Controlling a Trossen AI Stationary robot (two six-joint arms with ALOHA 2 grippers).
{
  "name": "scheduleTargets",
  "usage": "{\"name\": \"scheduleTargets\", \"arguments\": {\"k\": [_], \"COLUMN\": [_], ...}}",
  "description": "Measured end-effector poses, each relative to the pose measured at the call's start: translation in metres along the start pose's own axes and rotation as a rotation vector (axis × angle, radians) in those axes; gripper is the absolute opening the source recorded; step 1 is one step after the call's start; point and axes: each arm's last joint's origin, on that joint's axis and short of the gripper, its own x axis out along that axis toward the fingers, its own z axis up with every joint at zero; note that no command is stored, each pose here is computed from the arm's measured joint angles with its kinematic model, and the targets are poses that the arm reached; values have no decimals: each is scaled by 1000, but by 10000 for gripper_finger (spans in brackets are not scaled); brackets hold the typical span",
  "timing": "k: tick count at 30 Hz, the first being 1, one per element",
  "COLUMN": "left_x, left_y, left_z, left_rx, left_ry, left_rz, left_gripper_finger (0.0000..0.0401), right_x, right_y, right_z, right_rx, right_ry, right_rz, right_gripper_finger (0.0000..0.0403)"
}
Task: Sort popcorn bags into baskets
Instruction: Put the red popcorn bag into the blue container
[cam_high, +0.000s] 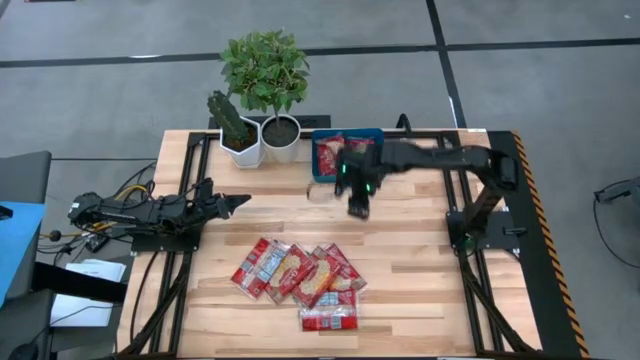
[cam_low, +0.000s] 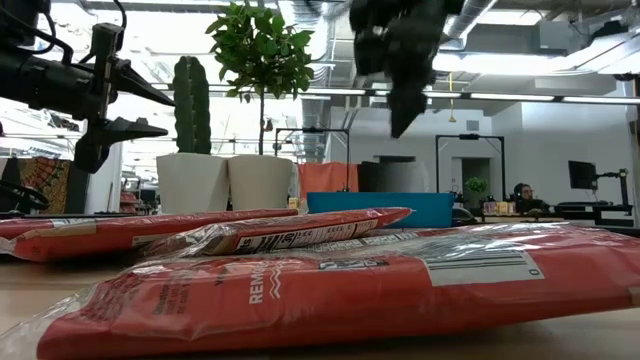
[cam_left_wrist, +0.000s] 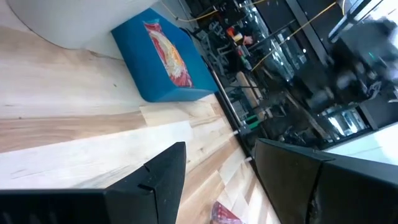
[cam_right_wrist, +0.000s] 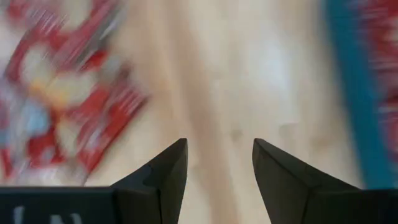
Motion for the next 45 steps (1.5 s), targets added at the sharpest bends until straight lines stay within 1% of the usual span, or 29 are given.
{"name": "scheduleTargets", "arguments": {"k": [2, 6, 8, 12, 16, 21, 24, 27, 29, 32, 35, 38, 40, 42, 45], "left_x": [0, 0, 0, 0, 0, 0, 0, 0, 0, 0, 0, 0, 0, 0, 0], "left_y": [0, 0, 0, 0, 0, 0, -1, -1, -1, -2, -2, -2, -2, -1, -1], "left_z": [0, 0, 0, 0, 0, -1, -1, -2, -2, -3, -4, -4, -4, -4, -5], "left_rx": [-5, -25, -27, -31, -50, -58, -59, -71, -69, -69, -66, -64, -64, -62, -61], "left_ry": [0, 0, 3, 7, 9, 25, 37, 62, 84, 107, 121, 122, 123, 126, 128], "left_rz": [0, 0, -1, -4, -5, -14, -22, -36, -48, -60, -67, -66, -64, -61, -57], "left_gripper_finger": [183, 183, 183, 183, 183, 183, 183, 183, 183, 183, 183, 183, 183, 183, 183], "right_x": [4, 10, 18, 43, 75, 103, 113, 117, 120, 131, 141, 148, 152, 154, 155], "right_y": [25, 63, 74, 87, 95, 106, 107, 107, 107, 110, 118, 124, 125, 124, 122], "right_z": [-4, -12, -16, -33, -56, -71, -78, -82, -84, -88, -90, -92, -94, -95, -95], "right_rx": [-48, -24, -4, 58, 136, 282, 370, 429, 449, 466, 475, 485, 493, 506, 515], "right_ry": [27, 50, 69, 102, 116, 6, -75, -134, -151, -126, -127, -131, -124, -117, -110], "right_rz": [20, 39, 32, 34, 42, 96, 51, 12, 1, -11, 13, 8, -7, -13, -20], "right_gripper_finger": [199, 203, 214, 250, 279, 293, 292, 292, 292, 292, 292, 292, 289, 278, 235]}}
